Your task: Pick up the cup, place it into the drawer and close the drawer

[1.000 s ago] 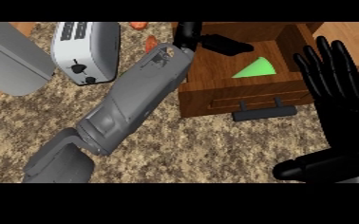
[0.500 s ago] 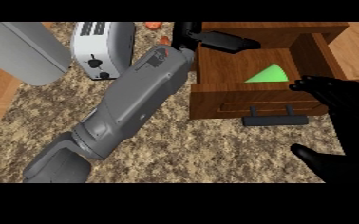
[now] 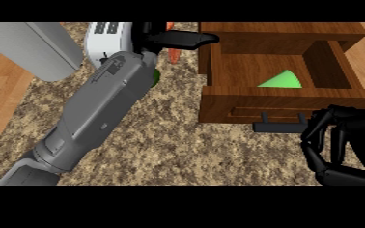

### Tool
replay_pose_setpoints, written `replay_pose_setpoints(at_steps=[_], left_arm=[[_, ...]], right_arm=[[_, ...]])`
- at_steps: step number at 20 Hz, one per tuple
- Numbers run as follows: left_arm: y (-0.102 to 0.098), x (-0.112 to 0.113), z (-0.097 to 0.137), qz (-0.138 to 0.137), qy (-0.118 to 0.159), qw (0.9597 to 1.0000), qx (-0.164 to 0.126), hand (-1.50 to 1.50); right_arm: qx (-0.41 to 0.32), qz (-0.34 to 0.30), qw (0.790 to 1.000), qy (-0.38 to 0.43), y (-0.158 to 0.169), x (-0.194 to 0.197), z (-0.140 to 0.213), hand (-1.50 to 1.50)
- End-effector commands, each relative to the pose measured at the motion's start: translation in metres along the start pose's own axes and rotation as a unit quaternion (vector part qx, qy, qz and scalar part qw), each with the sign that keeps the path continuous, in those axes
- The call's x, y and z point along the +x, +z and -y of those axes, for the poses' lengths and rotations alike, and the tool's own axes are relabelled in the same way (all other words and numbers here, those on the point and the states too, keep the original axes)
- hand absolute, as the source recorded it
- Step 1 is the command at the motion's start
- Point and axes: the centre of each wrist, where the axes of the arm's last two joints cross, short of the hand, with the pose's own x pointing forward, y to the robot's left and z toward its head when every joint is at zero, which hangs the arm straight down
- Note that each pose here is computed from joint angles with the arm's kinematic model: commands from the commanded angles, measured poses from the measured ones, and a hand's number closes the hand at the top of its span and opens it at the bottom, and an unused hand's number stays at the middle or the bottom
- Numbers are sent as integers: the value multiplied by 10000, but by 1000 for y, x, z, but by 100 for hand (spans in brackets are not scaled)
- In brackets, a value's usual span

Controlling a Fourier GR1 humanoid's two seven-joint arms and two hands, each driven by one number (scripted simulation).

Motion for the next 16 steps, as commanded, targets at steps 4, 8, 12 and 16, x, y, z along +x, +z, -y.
replay_pose_setpoints(at_steps=[4,8,12,16], left_arm=[[44,16,-69,-78,-12,9996,267,-150],[73,22,-109,-170,112,9991,369,-150],[106,22,-131,-150,83,9989,429,-150],[120,26,-142,-210,258,9987,376,-150]], right_arm=[[219,-468,9968,609,2,-3,1,150],[140,-636,9946,805,-6,-17,-15,150],[447,-624,9880,1341,5,-36,-26,150],[1076,-652,9563,2640,-16,-36,-2,150]])
